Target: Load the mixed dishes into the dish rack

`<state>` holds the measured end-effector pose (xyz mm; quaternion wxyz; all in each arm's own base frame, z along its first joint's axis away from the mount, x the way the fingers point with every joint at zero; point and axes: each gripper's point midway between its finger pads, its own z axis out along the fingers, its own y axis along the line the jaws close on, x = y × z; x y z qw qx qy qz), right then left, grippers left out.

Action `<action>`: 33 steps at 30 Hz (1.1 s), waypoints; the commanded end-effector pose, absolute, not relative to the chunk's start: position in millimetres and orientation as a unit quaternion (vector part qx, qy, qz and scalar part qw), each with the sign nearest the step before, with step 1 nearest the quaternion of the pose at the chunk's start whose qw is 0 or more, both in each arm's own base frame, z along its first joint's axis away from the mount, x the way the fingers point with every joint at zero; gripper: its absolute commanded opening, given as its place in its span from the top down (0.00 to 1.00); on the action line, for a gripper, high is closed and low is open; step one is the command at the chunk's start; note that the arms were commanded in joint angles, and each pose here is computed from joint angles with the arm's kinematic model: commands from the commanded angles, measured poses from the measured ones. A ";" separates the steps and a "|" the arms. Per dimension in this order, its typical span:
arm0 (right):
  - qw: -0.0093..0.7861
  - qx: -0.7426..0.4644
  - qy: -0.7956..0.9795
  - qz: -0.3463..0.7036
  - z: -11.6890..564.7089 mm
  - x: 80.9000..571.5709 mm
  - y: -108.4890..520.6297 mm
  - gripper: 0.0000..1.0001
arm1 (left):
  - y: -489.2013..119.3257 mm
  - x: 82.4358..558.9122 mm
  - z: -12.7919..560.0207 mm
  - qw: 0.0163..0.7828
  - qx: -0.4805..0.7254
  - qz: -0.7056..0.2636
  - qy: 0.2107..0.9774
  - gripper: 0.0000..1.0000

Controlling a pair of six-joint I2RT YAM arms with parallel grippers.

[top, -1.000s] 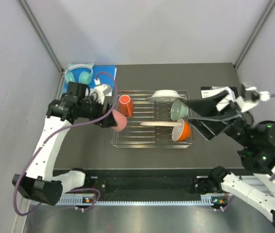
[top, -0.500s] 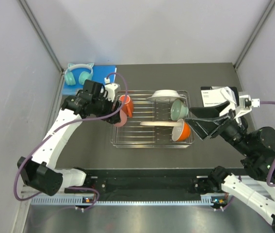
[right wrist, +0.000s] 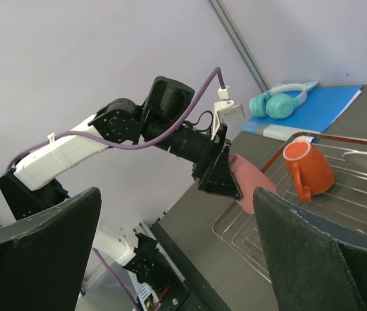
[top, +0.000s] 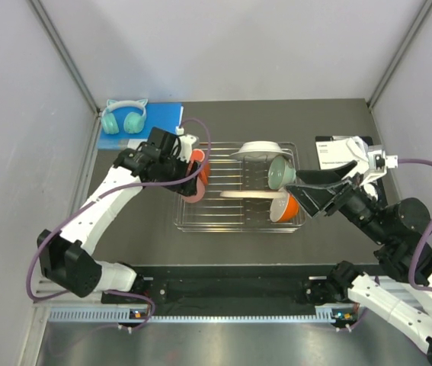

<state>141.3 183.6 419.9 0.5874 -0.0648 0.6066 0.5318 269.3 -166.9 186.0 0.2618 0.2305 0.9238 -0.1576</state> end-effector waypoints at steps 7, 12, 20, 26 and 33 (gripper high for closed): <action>0.595 -0.059 0.616 0.512 414.0 154.8 185.5 0.00 | -183.6 261.8 150.3 0.244 0.253 -0.156 0.923 1.00; 0.591 -0.061 0.624 0.507 410.4 160.3 189.6 0.00 | -187.8 265.6 138.6 0.249 0.268 -0.148 0.919 1.00; 0.582 -0.062 0.636 0.502 402.5 167.3 196.5 0.00 | -181.5 283.0 122.9 0.275 0.273 -0.114 0.915 1.00; 0.581 -0.064 0.636 0.503 402.2 169.3 199.2 0.00 | -185.2 278.6 108.1 0.265 0.273 -0.124 0.916 1.00; 0.579 -0.061 0.639 0.503 395.4 169.0 198.4 0.00 | -188.6 269.7 100.0 0.250 0.276 -0.130 0.919 1.00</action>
